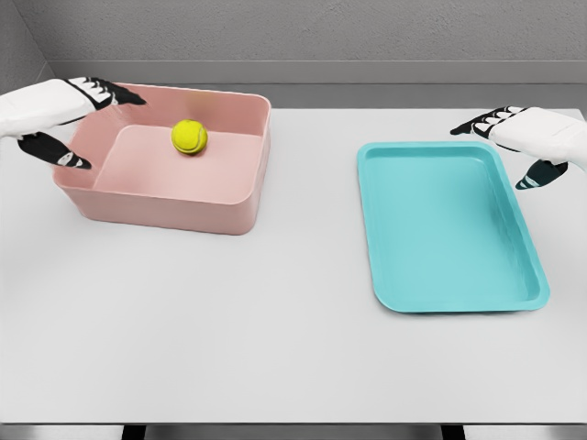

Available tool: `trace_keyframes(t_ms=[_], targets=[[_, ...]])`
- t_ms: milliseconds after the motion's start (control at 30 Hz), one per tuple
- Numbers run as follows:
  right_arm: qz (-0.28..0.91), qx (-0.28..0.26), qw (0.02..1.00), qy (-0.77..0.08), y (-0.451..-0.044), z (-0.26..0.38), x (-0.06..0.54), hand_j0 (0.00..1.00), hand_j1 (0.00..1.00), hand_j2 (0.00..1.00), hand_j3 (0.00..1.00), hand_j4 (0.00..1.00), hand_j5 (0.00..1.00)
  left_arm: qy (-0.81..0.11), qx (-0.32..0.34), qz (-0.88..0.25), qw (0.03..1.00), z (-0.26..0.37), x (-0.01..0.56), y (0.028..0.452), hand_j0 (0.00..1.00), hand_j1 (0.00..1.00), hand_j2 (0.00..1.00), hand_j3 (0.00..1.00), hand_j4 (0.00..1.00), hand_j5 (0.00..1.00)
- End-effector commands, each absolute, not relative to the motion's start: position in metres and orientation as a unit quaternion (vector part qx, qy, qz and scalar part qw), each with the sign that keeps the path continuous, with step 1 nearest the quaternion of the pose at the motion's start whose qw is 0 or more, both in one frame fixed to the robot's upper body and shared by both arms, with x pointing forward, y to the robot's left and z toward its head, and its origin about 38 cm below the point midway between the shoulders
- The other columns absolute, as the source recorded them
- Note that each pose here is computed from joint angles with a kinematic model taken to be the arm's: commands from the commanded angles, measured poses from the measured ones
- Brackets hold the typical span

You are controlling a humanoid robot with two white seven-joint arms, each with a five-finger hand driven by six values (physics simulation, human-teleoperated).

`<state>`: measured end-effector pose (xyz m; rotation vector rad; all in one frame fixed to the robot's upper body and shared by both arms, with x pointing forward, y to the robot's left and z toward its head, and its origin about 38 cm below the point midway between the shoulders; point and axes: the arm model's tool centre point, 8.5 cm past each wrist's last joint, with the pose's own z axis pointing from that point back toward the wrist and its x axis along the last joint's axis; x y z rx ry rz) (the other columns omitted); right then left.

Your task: Put the tennis from the blue tray into the pink basket with both arms

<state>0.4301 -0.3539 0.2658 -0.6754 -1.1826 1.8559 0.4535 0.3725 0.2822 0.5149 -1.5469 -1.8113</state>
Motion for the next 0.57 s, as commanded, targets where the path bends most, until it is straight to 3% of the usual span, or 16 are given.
trace_keyframes(t_ms=[0,533], targets=[[0.736,-0.268,0.408,-0.469,-0.354,0.266,0.430,1.00,1.00,1.00,1.00,1.00,1.00,-0.603,0.208,-0.690,0.344,0.293,0.453,0.378,1.00,1.00,1.00,1.00,1.00,1.00],[0.736,-0.268,0.408,-0.469,-0.354,0.266,0.430,1.00,1.00,1.00,1.00,1.00,1.00,-0.590,0.181,-0.712,0.334,0.270,0.433,0.365,1.00,1.00,1.00,1.00,1.00,1.00]])
